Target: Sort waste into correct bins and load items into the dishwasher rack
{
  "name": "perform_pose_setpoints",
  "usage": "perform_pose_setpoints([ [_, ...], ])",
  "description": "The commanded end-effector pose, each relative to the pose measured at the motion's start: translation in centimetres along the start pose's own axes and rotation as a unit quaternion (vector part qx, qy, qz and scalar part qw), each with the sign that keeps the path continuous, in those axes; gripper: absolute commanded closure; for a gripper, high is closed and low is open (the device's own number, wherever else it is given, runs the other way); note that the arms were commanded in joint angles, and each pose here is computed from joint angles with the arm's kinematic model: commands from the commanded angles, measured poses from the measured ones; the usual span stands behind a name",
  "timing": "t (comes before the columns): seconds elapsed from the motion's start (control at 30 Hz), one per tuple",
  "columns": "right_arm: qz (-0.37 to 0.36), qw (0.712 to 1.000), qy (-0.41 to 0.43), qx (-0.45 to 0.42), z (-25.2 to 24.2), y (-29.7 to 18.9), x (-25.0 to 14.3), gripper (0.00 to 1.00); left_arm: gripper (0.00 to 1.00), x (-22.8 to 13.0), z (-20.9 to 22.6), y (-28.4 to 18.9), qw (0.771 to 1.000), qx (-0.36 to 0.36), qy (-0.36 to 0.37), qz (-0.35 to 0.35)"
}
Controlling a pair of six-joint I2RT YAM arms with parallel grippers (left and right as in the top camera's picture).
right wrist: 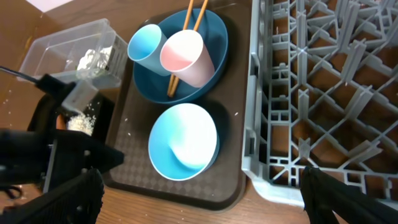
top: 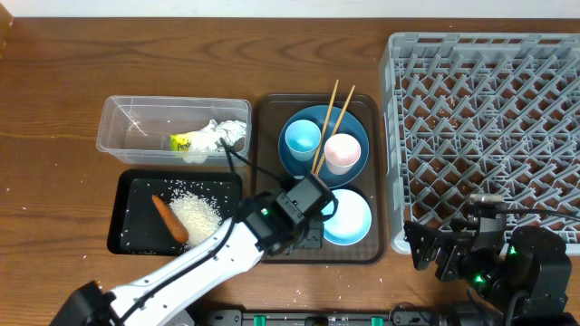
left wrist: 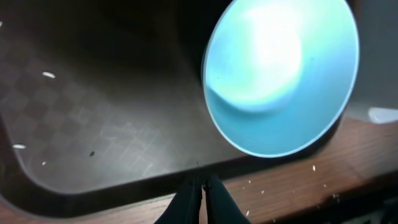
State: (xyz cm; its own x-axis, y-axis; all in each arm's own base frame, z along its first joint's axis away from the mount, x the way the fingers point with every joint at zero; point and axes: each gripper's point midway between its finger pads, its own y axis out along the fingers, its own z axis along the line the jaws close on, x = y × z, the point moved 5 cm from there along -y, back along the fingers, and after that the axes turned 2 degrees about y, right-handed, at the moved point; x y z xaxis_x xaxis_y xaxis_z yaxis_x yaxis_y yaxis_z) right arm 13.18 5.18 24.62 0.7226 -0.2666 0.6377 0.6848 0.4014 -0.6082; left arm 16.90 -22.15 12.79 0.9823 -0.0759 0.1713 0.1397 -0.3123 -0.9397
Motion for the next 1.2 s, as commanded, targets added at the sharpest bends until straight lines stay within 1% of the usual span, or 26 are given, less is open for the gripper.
perform_pose_setpoints([
  [0.0, 0.002, 1.000, 0.013, 0.004, 0.2, -0.1, 0.1, 0.01, 0.92, 0.2, 0.1, 0.8, 1.000, 0.013, 0.000, -0.002],
  [0.07, 0.002, 1.000, 0.013, 0.004, 0.2, -0.1, 0.1, 0.01, 0.93, 0.3, 0.1, 1.2, 1.000, 0.015, 0.000, -0.001],
  [0.17, 0.002, 1.000, 0.013, 0.004, 0.2, -0.1, 0.1, 0.01, 0.86, 0.5, 0.0, 1.8, 1.000, 0.017, -0.002, 0.001],
  [0.3, 0.002, 1.000, 0.013, 0.005, 0.2, -0.1, 0.1, 0.01, 0.83, 1.0, -0.4, 2.4, 1.000, 0.010, -0.001, -0.007],
  [0.33, 0.002, 1.000, 0.013, 0.005, 0.2, -0.1, 0.1, 0.01, 0.79, 1.1, -0.5, 2.5, 1.000, 0.008, -0.001, -0.011],
  [0.4, 0.002, 1.000, 0.013, 0.004, 0.2, -0.1, 0.1, 0.01, 0.75, 1.4, -0.7, 2.8, 1.000, 0.003, 0.000, -0.015],
  [0.7, 0.002, 1.000, 0.013, 0.005, 0.2, -0.1, 0.1, 0.01, 0.73, 1.8, -0.8, 4.5, 1.000, 0.010, -0.001, -0.014],
  [0.93, 0.002, 1.000, 0.013, 0.004, 0.2, -0.1, 0.1, 0.01, 0.75, 1.7, -0.2, 5.8, 0.999, 0.033, -0.002, -0.005],
  [0.97, 0.002, 1.000, 0.013, 0.004, 0.2, -0.1, 0.1, 0.01, 0.79, 1.7, -0.2, 5.8, 0.999, 0.033, -0.002, -0.005],
  [1.0, 0.002, 1.000, 0.013, 0.004, 0.2, -0.1, 0.1, 0.01, 0.81, 1.7, -0.2, 5.8, 0.999, 0.033, -0.002, -0.005],
  [1.03, 0.002, 1.000, 0.013, 0.004, 0.2, -0.1, 0.1, 0.01, 0.87, 1.7, -0.2, 5.8, 0.999, 0.033, -0.002, -0.005],
  [1.17, 0.002, 1.000, 0.013, 0.004, 0.2, -0.1, 0.1, 0.01, 0.94, 1.6, -0.1, 5.8, 0.999, 0.034, -0.002, -0.003],
])
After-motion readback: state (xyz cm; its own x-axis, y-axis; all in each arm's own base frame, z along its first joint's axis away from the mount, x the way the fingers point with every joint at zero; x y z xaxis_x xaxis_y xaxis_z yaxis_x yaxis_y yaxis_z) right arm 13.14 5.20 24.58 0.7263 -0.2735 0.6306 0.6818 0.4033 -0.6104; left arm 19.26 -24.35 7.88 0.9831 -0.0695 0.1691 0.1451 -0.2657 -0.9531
